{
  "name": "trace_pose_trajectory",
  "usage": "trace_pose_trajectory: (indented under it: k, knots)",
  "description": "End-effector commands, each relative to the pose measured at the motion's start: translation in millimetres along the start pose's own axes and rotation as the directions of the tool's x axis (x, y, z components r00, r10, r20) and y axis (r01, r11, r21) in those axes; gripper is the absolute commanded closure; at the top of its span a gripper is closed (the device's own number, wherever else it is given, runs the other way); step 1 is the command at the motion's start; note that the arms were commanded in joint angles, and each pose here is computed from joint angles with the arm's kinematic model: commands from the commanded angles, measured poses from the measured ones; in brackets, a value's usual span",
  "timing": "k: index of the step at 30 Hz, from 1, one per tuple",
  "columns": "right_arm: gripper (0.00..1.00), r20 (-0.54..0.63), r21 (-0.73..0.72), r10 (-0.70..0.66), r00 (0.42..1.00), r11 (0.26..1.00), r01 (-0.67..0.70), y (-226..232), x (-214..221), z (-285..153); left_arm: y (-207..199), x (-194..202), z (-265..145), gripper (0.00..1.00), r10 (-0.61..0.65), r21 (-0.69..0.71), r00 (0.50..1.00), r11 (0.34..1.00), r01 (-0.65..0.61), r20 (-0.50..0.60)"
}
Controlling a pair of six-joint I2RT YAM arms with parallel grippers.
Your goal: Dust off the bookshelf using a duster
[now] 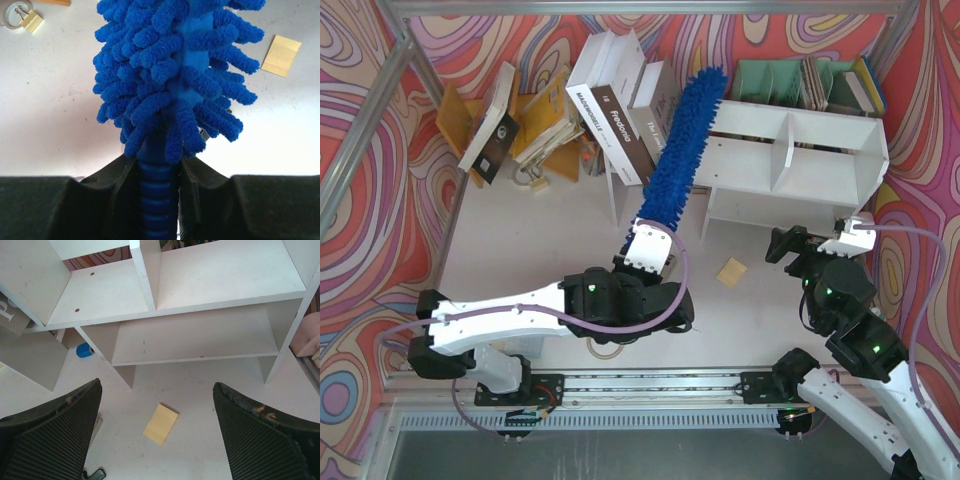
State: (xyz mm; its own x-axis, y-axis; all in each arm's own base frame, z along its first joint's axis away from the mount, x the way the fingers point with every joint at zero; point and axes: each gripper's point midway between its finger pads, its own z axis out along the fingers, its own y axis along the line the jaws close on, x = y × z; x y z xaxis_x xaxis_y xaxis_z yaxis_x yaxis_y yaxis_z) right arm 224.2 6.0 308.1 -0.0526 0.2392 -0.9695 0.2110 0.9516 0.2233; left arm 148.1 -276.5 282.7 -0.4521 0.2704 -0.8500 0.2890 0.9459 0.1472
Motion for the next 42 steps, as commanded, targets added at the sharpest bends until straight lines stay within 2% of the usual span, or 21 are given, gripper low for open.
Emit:
trace_pose_trajectory:
  k: [1,9,18,25,35,42]
  knots:
    - [0.19,0.026,0.021,-0.005,1.0,1.0,0.004,-4.7,-4.1,0.4,-11.2,1.2,9.5,1.0,-0.016,-0.004,1.0,1.0,0.016,-0.006]
    - [0.18,0.032,0.02,0.001,0.999,1.0,-0.002,-5.6,-5.6,-1.0,6.6,-25.3,0.9,1.0,-0.007,-0.031,0.998,0.999,0.009,0.055]
    - [0.19,0.037,0.024,0.004,0.999,1.0,-0.005,-7.1,-6.3,-1.9,30.9,-51.5,-15.3,1.0,-0.076,0.004,0.99,0.997,0.076,0.118]
    - [0.19,0.038,0.024,0.004,0.999,1.0,-0.005,-7.1,-6.6,-2.0,15.5,-37.9,-5.4,1.0,-0.055,0.013,0.995,0.998,0.054,0.084]
    - [0.18,0.038,0.024,0.005,0.999,1.0,-0.006,-7.5,-6.4,-2.2,-23.9,4.5,18.5,1.0,-0.026,0.052,0.999,0.998,0.027,-0.035]
    - [0.19,0.039,0.023,0.008,0.999,1.0,-0.009,-7.4,-6.4,-2.4,-0.4,-27.2,8.3,1.0,-0.019,0.011,0.998,1.0,0.019,0.054]
